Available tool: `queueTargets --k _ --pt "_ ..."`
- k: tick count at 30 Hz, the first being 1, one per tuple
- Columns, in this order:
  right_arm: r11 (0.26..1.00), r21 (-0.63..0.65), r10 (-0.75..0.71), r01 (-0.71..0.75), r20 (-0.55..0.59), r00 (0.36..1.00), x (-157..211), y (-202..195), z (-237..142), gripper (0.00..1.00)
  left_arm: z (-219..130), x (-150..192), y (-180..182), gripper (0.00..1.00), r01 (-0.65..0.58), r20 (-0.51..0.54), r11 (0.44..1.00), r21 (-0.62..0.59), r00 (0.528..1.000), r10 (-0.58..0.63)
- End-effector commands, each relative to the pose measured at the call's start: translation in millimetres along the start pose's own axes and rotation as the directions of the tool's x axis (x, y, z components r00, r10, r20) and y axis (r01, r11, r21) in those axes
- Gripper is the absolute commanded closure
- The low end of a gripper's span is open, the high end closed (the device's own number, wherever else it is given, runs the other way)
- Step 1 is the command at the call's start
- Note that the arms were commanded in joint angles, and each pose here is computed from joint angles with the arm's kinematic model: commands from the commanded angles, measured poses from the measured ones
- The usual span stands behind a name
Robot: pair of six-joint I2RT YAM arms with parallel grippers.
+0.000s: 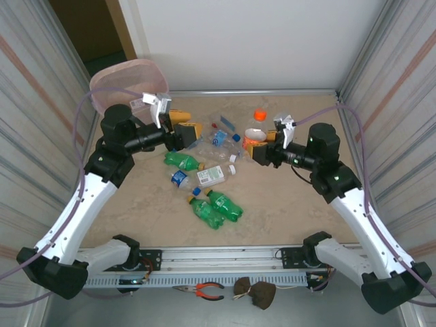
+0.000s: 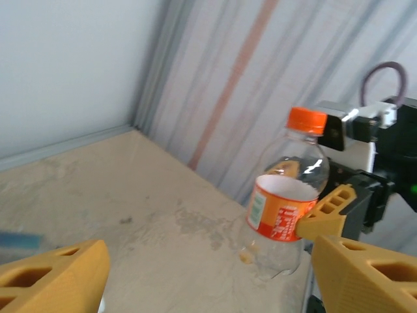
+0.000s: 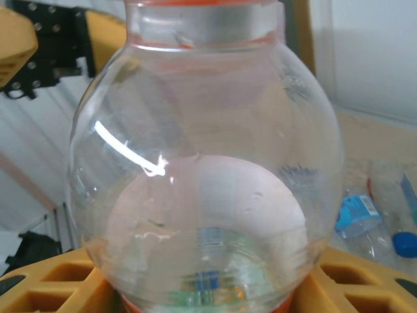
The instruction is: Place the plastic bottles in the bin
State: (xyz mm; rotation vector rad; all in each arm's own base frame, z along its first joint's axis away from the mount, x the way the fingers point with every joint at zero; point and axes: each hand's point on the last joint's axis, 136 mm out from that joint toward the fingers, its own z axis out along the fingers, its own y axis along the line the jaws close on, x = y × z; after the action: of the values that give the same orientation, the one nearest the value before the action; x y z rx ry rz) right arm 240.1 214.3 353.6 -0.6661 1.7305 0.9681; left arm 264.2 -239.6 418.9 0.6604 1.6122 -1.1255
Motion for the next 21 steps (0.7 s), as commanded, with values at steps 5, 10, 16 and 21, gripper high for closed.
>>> queueTargets --k 5,10,16,21 --pt "0.978 -0.115 -0.166 0.171 0.052 0.985 -9.3 45.3 -17.0 0.45 13.2 -1.4 -80.3 0.19 -0.230 0.029 0.907 0.352 0.971 0.235" --pt "0.959 -0.169 -0.216 0.226 0.078 0.973 -13.6 65.6 -21.4 0.45 27.1 9.3 -112.1 0.17 -0.285 0.018 0.844 0.455 0.950 0.311" --pt "0.945 -0.198 -0.247 0.260 0.084 0.965 -13.9 77.7 -20.4 0.45 45.0 10.9 -125.1 0.16 -0.269 0.005 0.826 0.496 0.952 0.307" --pt "0.941 -0.204 -0.257 0.271 0.092 0.962 -16.1 82.1 -18.4 0.45 54.2 15.6 -135.4 0.15 -0.252 -0.010 0.806 0.536 0.952 0.305"
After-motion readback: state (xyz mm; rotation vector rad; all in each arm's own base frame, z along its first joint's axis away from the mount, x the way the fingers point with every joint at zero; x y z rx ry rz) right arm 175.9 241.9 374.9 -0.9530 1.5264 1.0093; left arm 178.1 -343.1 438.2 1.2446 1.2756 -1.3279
